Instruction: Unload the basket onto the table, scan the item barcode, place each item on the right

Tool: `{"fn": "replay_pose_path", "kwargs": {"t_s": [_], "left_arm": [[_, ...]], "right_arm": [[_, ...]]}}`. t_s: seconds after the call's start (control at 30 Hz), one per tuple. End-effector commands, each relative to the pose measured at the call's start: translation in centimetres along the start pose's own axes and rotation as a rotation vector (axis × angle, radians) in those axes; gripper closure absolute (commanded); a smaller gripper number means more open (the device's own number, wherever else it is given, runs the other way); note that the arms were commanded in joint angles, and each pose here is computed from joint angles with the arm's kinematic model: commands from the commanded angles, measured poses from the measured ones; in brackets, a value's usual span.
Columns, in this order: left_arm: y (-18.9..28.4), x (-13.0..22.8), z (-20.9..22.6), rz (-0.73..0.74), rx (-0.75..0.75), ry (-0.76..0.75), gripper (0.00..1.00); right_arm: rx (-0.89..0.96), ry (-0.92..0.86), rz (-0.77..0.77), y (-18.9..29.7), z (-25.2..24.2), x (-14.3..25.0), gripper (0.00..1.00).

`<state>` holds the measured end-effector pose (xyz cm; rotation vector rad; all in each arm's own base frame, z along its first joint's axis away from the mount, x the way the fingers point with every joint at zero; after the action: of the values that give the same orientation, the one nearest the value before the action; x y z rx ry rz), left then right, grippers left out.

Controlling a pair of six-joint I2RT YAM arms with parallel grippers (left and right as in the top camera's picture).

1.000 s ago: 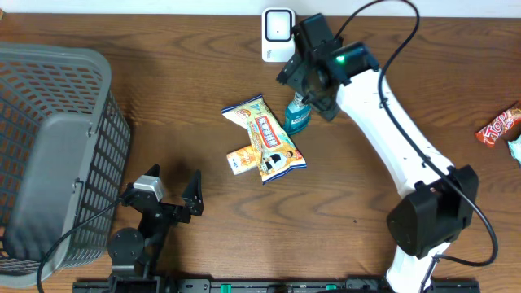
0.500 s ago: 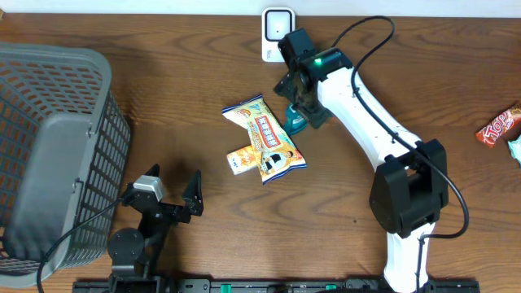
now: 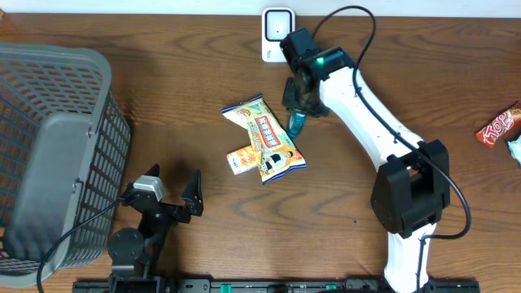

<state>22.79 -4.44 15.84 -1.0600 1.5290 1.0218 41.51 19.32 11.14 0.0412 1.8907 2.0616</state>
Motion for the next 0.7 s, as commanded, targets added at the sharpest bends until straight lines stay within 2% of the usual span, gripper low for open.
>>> {"fn": "replay_pose_path", "kwargs": {"t_s": [0.0,0.13,0.23,0.3,0.5,0.6,0.67], "left_arm": [[-0.1,1.4,0.1,0.043,0.002,0.012,0.02],[-0.1,1.5,0.1,0.044,0.002,0.012,0.02],[-0.1,1.4,0.1,0.043,0.002,0.012,0.02],[-0.1,1.5,0.1,0.044,0.002,0.012,0.02],[-0.1,1.4,0.1,0.043,0.002,0.012,0.02],[-0.1,1.4,0.1,0.043,0.002,0.012,0.02],[-0.1,1.4,0.1,0.043,0.002,0.012,0.02]], "right_arm": [[-0.041,0.423,-0.051,3.6,-1.4,-1.3,0.68],[-0.128,0.722,-0.024,5.7,-1.9,-0.4,0.63],[-0.144,0.847,0.015,5.8,-2.3,0.5,0.64],[-0.139,0.913,0.039,5.8,-2.7,1.1,0.60],[-0.147,0.965,0.048,5.8,-2.7,1.4,0.52],[-0.147,0.964,0.044,5.8,-2.7,1.3,0.32],[-0.147,0.954,0.042,5.8,-2.7,1.2,0.30]]}}
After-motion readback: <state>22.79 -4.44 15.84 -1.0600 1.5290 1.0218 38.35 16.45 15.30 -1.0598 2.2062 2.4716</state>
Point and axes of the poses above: each gripper's point midway between its finger pads, its own y axis back along the fingers, its own z axis along the line the jaws close on, x = y × z, the point moved 1 cm from there along y, back along the fingers, and after that the axes turned 6 degrees about -y, right-handed, at the moved point
